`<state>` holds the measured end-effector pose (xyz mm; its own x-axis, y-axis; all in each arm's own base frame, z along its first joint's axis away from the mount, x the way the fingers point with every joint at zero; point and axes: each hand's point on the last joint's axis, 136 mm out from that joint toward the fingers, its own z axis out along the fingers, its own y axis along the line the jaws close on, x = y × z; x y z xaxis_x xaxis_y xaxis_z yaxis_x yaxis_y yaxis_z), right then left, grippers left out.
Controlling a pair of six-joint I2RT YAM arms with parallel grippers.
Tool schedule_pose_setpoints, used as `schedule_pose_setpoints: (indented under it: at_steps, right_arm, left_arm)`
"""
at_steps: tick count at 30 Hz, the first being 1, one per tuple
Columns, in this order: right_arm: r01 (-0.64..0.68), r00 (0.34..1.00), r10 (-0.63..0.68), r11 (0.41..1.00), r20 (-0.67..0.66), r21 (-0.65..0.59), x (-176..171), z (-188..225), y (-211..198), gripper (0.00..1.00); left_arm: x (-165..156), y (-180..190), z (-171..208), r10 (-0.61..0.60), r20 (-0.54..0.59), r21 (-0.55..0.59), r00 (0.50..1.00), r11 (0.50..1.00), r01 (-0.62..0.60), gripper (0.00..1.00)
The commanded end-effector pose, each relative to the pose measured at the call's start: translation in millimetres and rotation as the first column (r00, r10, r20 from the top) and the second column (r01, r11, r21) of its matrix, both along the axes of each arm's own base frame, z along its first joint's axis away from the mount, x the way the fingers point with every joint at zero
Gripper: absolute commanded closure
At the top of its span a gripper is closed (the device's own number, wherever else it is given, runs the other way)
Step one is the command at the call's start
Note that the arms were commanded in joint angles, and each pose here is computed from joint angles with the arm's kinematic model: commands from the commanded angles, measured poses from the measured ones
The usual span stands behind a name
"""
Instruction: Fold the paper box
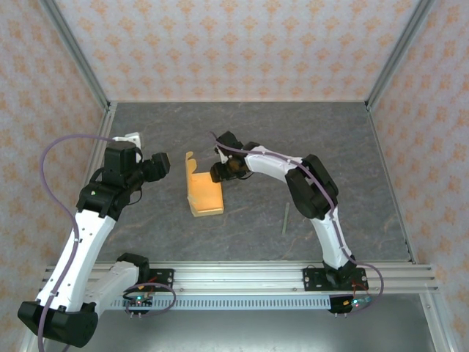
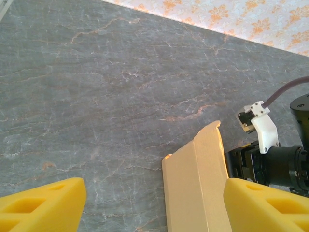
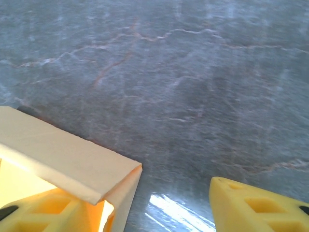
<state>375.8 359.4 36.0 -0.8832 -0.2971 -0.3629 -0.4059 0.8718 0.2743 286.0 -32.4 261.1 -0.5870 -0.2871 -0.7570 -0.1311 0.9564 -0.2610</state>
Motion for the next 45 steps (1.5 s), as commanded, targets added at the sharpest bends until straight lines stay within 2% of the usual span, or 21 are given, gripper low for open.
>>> schedule_pose_setpoints:
  at_steps: [1,7,12,14,20,22,28,32,35,39,45]
  right_arm:
    - [0.120,0.993,-0.120,0.992,-0.019,-0.037,8,5,-27,0.42]
    - [0.257,0.966,-0.258,0.966,-0.014,-0.033,11,12,-75,0.42]
    - [0.329,0.944,-0.329,0.944,-0.028,-0.025,1,14,-111,0.39]
    - [0.333,0.942,-0.333,0.943,-0.046,-0.014,-9,13,-114,0.38]
    - [0.272,0.959,-0.252,0.947,-0.133,0.170,-43,23,-94,0.35]
    - [0.258,0.963,-0.235,0.948,-0.133,0.189,-49,28,-95,0.34]
    - [0.310,0.950,-0.305,0.946,-0.071,0.090,-68,46,-133,0.33]
    - [0.489,0.870,-0.493,0.860,0.010,-0.148,-96,44,-203,0.37]
    - [0.548,0.828,-0.560,0.800,0.022,-0.244,-123,32,-235,0.41]
    - [0.547,0.806,-0.588,0.783,-0.066,-0.295,-146,12,-239,0.45]
    - [0.534,0.799,-0.590,0.784,-0.112,-0.317,-151,-6,-233,0.57]
  left_arm:
    - [2,-2,1,-0.008,0.024,-0.019,1.000,1.000,0.008,0.24]
    - [5,-9,-9,-0.028,0.018,-0.061,0.999,0.998,0.029,0.25]
    - [8,-16,-20,-0.047,0.008,-0.093,0.999,0.995,0.048,0.26]
    - [9,-18,-23,-0.052,0.002,-0.100,0.999,0.994,0.052,0.26]
    - [12,-25,-40,-0.074,-0.019,-0.131,0.997,0.989,0.071,0.27]
    - [13,-30,-45,-0.086,-0.022,-0.143,0.996,0.986,0.082,0.27]
    - [7,-48,-69,-0.142,-0.059,-0.167,0.988,0.977,0.130,0.27]
    - [3,-59,-84,-0.167,-0.081,-0.181,0.983,0.972,0.150,0.27]
    - [3,-64,-86,-0.179,-0.080,-0.175,0.981,0.971,0.163,0.27]
    - [4,-70,-83,-0.199,-0.081,-0.158,0.977,0.970,0.185,0.27]
    - [9,-70,-78,-0.206,-0.075,-0.126,0.976,0.973,0.196,0.27]
